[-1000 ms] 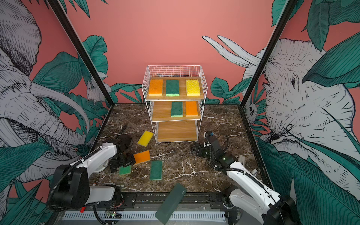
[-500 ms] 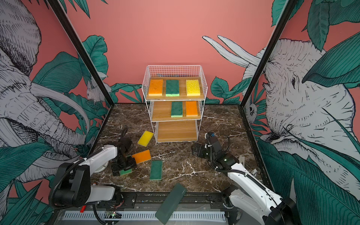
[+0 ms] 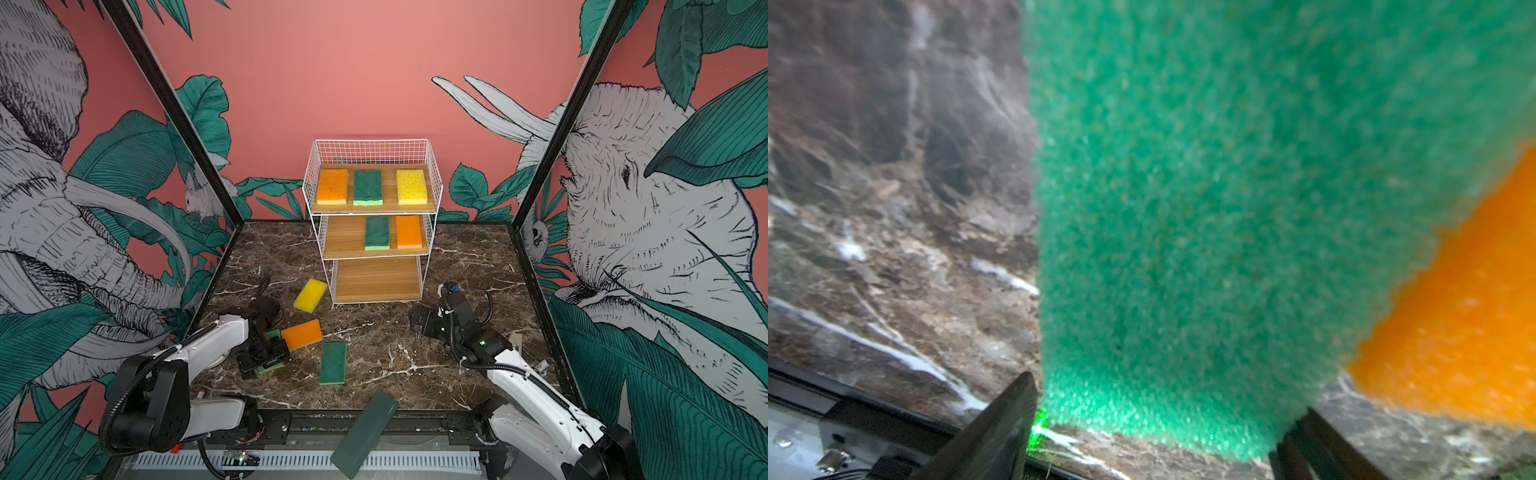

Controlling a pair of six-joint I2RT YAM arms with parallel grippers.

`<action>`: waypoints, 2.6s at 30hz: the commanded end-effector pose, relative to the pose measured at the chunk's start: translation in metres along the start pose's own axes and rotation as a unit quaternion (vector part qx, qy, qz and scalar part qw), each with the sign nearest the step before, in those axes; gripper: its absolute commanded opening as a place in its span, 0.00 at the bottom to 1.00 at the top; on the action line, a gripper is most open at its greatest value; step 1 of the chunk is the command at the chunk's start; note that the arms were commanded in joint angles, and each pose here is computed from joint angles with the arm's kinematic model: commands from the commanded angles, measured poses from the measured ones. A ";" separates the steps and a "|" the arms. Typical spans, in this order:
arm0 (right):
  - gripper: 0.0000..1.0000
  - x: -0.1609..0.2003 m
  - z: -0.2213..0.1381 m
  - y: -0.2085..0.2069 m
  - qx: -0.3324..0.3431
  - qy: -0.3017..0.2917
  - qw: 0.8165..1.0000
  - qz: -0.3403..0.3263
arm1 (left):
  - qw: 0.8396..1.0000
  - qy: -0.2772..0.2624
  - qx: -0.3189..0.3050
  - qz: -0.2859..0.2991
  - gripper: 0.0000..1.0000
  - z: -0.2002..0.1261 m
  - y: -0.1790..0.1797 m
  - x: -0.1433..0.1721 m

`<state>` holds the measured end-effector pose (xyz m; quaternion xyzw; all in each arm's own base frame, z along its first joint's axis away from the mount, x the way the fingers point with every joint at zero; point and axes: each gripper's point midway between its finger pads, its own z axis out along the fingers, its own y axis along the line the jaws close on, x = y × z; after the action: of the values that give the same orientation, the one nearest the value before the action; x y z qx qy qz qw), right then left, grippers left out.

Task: Arrange cleaning sponges on a shelf
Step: Pick up the cleaning sponge from the bottom-left of the table, then place the cleaning sponge on the shelf.

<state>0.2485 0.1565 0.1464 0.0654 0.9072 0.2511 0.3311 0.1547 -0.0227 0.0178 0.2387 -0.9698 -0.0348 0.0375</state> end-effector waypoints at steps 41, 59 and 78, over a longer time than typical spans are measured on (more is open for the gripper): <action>0.94 -0.034 -0.016 0.013 0.035 -0.009 0.999 0.004 | 0.950 -0.224 0.144 0.165 0.49 -0.225 -0.045 0.033; 0.93 -0.027 -0.019 0.012 0.022 -0.013 1.000 0.015 | 0.896 -0.300 0.222 0.243 0.51 -0.271 -0.159 0.034; 0.93 -0.031 -0.026 0.019 -0.001 -0.023 1.000 0.017 | 0.885 -0.348 0.208 0.227 0.52 -0.292 -0.210 0.007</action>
<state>0.2544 0.1535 0.1880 0.0820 0.9035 0.2461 0.3412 0.2644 -0.2301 0.2765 -0.0318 -0.9427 0.0988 -0.3172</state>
